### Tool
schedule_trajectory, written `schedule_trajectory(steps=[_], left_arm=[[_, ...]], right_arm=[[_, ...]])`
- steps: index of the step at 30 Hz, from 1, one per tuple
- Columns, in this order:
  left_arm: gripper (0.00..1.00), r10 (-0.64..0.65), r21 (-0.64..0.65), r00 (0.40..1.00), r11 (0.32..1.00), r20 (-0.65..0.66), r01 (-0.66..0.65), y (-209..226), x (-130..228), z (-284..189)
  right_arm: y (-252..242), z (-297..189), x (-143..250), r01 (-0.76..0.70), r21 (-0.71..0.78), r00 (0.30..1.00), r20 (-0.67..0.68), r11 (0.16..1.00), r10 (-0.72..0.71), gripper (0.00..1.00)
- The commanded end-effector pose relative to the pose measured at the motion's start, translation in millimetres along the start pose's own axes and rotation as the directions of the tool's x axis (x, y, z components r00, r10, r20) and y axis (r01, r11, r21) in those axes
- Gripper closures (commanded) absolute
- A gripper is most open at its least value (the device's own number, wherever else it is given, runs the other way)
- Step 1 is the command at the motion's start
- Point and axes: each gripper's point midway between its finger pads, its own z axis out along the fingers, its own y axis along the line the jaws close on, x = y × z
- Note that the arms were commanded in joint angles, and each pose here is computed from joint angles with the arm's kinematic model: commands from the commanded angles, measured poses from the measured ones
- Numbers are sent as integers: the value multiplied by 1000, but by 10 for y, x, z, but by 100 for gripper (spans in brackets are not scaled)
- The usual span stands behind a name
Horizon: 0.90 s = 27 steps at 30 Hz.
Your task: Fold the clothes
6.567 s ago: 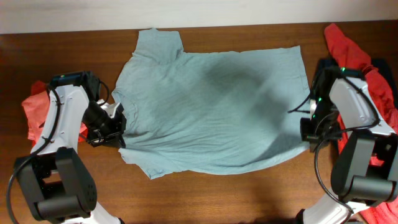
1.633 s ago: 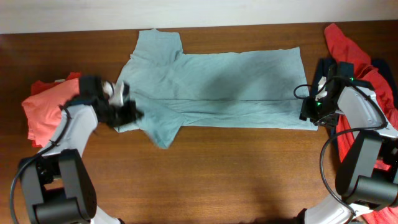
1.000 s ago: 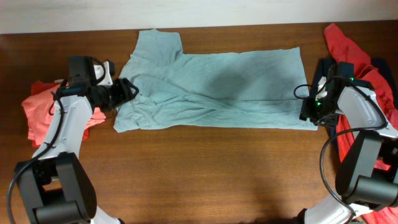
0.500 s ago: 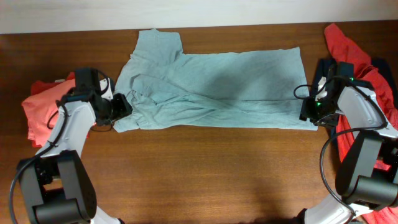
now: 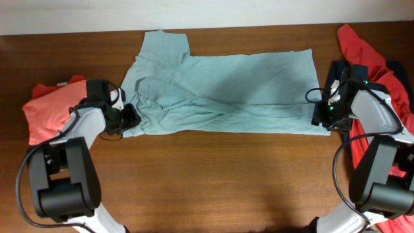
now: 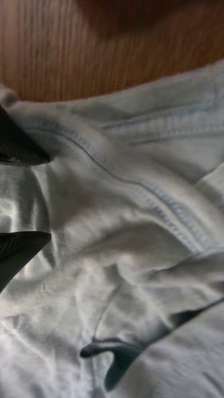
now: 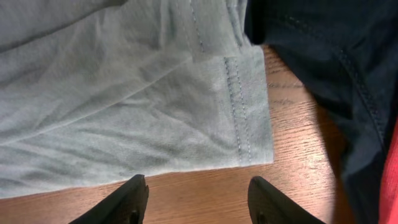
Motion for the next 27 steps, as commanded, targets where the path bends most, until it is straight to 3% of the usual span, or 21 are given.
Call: schedule_trajectory(steps=[1,5,8,15,27], left_arm=[[69,-16,-49,987,999,-159,8,206,419,290],[83,-54,-244,973,970,-226,-3,580,618,218],[84,-89,-375,961,927,-263,-17,826,739,102],[87,-163,-549,939,835,-304,-33,1122,929,-124],[86,-183,-564,932,825,-314,-28,1139,977,-157]], right_arm=[[-12,11,20,-7,-4,1000,-10,1000,7,43],[-13,11,24,-7,-4,1000,-12,1000,7,43],[-12,11,22,-7,-4,1000,-11,1000,7,43],[-20,11,21,-7,0,1000,-11,1000,6,43],[146,3,-90,80,-91,996,40,993,-76,43]])
